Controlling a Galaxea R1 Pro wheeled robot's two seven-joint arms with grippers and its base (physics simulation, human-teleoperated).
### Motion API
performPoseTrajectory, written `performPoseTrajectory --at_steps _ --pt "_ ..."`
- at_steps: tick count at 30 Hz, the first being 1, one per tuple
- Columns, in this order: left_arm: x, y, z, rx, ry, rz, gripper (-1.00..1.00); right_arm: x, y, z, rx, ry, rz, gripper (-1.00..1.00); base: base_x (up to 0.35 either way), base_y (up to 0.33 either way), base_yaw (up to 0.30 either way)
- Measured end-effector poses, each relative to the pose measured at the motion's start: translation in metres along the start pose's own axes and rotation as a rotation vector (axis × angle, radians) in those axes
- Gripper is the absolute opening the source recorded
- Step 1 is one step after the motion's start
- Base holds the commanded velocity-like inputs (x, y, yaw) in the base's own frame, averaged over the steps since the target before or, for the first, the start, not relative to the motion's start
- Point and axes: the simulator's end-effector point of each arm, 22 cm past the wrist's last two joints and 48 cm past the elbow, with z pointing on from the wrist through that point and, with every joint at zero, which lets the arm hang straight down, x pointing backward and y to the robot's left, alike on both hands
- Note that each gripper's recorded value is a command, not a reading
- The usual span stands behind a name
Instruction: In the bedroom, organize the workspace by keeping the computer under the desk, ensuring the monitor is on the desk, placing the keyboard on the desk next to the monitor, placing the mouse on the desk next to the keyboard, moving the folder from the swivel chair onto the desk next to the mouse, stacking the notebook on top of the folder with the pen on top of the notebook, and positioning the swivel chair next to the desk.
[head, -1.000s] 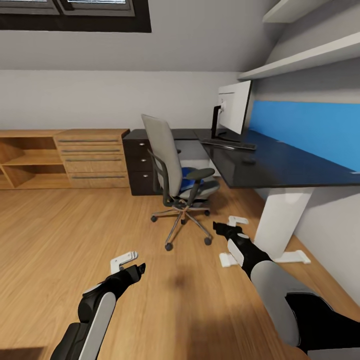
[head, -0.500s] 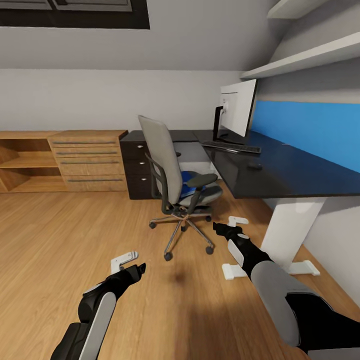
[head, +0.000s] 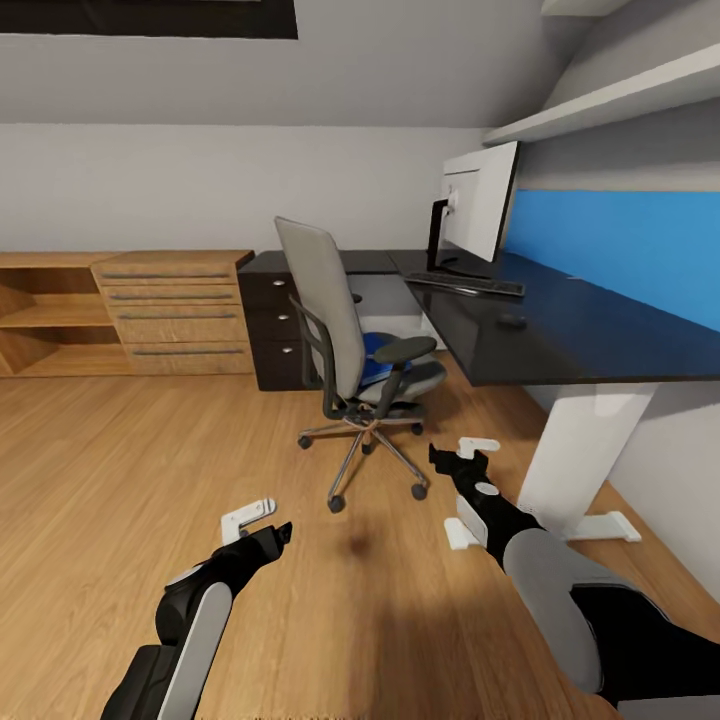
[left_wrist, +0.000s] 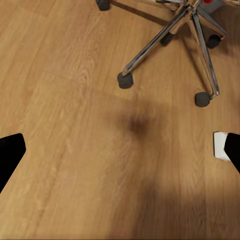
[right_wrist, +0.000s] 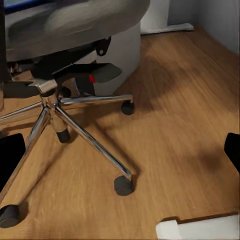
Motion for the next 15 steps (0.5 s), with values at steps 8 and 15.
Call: performPoseTrajectory --at_steps 8,15 --pt "0.013 0.006 0.011 -0.013 0.030 -0.001 1.00 0.015 0.004 -0.003 -0.012 -0.124 -0.018 1.00 0.000 0.000 0.000" --pt "0.018 -0.003 0.011 0.007 0.041 0.023 1.00 0.024 -0.002 0.006 0.011 0.000 0.005 1.00 0.000 0.000 0.000"
